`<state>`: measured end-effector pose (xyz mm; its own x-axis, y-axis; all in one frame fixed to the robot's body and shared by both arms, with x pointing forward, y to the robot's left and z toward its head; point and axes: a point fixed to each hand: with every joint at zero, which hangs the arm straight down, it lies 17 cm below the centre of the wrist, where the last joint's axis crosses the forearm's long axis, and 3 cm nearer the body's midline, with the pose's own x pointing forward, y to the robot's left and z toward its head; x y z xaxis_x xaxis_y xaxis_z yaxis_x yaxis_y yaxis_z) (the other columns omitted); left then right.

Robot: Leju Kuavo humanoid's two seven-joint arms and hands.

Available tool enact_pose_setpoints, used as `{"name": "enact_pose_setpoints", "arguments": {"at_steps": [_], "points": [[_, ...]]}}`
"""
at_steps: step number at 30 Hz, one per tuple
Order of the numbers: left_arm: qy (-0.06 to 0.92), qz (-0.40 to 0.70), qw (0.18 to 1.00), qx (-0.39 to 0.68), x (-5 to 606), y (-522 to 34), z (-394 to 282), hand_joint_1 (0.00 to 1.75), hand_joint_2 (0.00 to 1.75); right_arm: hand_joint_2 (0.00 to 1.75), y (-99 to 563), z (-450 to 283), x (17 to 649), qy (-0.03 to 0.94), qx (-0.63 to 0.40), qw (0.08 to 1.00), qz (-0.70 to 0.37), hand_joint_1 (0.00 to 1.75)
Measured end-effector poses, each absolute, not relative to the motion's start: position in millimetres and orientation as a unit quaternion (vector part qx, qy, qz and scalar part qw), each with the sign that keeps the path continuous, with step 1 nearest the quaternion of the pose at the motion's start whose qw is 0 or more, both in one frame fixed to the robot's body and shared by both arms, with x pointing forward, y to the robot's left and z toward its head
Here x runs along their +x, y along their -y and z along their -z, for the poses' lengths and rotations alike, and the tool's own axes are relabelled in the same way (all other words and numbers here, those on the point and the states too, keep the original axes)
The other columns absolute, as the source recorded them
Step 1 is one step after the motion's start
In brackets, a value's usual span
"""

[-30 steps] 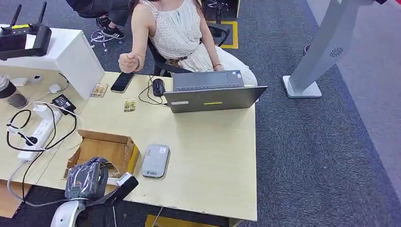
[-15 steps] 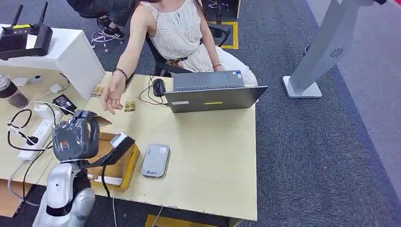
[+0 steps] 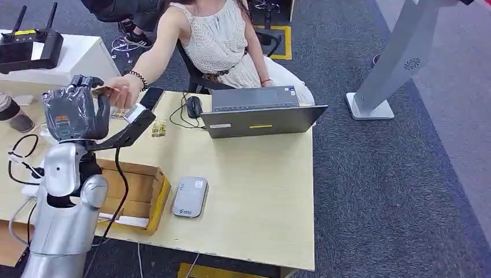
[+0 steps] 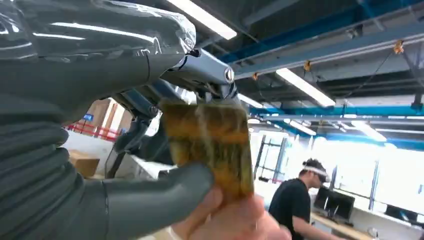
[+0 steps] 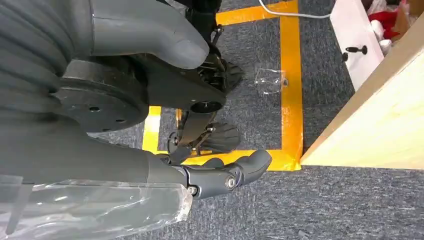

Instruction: Pass the card to the sensor for recognition and then transmit it.

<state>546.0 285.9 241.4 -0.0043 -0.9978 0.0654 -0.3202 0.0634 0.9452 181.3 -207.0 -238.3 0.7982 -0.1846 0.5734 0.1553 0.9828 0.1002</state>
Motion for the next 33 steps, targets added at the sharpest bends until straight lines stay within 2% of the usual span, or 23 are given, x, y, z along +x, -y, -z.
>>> {"name": "enact_pose_setpoints", "arguments": {"at_steps": [9, 12, 16, 19, 22, 26, 30, 33], "points": [[0.601, 0.386, 0.433, 0.551, 541.3, -285.6, -234.8, 0.0, 1.75, 1.75, 207.0, 238.7, 180.0, 0.303, 0.024, 0.948, 0.092, 0.0], [0.639, 0.375, 0.425, 0.52, 525.9, -275.0, -231.6, 0.0, 1.75, 1.75, 207.2, 238.7, 179.1, 0.304, 0.024, 0.947, 0.098, 0.0], [0.755, 0.329, 0.442, 0.355, 480.8, -251.7, -220.2, 0.0, 1.75, 1.75, 210.1, 238.9, 174.7, 0.307, 0.022, 0.944, 0.114, 0.0], [0.825, 0.248, 0.457, 0.22, 436.1, -261.6, -220.6, 0.0, 1.75, 1.75, 213.9, 240.5, 167.6, 0.306, 0.018, 0.943, 0.13, 0.0], [0.869, 0.147, 0.461, 0.102, 394.5, -297.4, -229.7, 0.0, 1.75, 1.75, 218.0, 241.2, 163.3, 0.307, 0.014, 0.941, 0.141, 0.0], [0.894, -0.007, 0.448, -0.012, 350.7, -386.3, -249.5, 0.0, 1.75, 1.75, 225.5, 241.6, 160.0, 0.31, 0.006, 0.938, 0.158, 0.0], [0.887, -0.151, 0.437, -0.005, 305.9, -495.3, -240.3, 0.0, 1.75, 1.75, 229.9, 242.3, 157.8, 0.309, 0.001, 0.936, 0.169, 0.0], [0.842, -0.289, 0.453, 0.039, 266.9, -577.0, -188.4, 0.0, 1.75, 1.75, 231.3, 244.6, 154.1, 0.299, -0.002, 0.938, 0.177, 0.0]]}}
